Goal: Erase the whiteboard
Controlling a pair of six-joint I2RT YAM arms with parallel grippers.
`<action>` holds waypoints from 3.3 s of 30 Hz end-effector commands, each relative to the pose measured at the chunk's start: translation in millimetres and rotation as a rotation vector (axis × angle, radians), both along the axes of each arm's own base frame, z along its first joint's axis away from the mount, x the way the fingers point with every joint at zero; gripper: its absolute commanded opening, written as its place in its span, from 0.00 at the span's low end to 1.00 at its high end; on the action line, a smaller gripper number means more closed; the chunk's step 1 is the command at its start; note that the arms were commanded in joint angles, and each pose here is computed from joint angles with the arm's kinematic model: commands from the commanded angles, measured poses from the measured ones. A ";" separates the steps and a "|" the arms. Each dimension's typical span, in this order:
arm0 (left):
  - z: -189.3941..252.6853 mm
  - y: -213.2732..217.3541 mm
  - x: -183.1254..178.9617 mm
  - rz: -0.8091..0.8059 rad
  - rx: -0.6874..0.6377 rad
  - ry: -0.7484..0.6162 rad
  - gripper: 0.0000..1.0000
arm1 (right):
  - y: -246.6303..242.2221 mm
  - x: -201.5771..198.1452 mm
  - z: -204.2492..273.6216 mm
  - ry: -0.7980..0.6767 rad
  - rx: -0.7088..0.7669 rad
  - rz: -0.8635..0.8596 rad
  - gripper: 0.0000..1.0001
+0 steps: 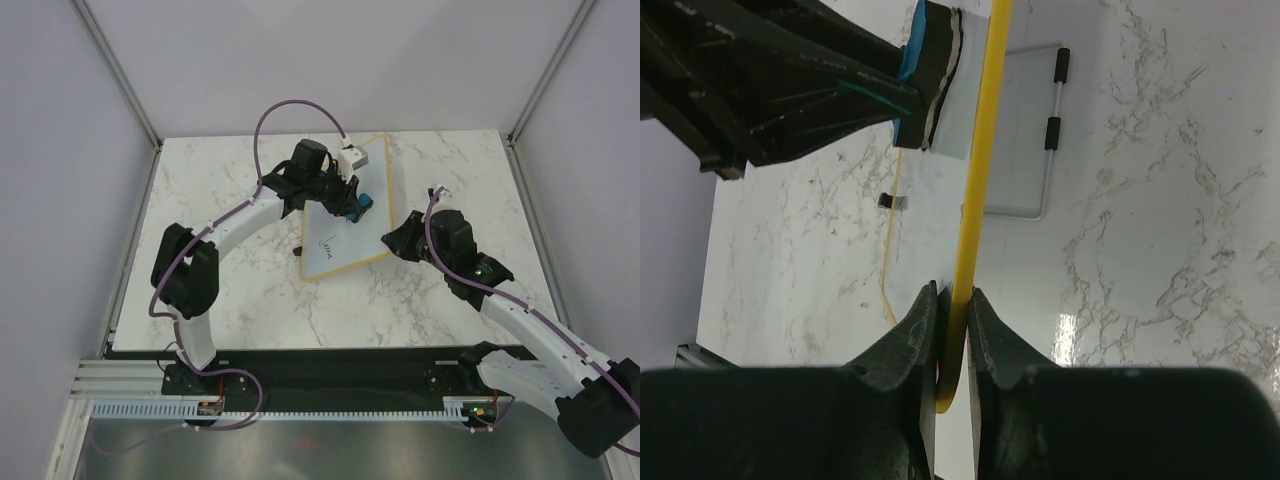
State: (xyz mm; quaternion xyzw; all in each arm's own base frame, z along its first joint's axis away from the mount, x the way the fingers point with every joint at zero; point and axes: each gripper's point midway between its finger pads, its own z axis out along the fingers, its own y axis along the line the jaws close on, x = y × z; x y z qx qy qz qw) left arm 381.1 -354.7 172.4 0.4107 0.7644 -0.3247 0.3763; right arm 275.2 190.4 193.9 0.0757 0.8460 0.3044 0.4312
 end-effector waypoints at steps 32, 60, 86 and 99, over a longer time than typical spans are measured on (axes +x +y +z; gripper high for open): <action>-9.1 19.2 17.7 -0.059 -0.002 0.082 0.02 | 12.2 0.4 9.3 -0.062 -0.006 0.072 0.00; -90.2 77.6 67.0 0.189 0.088 0.213 0.02 | 8.7 -2.2 15.1 -0.081 0.000 0.065 0.00; -98.2 60.9 -100.9 -0.053 0.180 0.256 0.02 | 7.9 -2.2 20.4 -0.090 0.000 0.063 0.00; -87.9 27.9 -157.6 -0.200 0.053 0.315 0.02 | 5.6 -1.5 19.9 -0.090 -0.004 0.053 0.00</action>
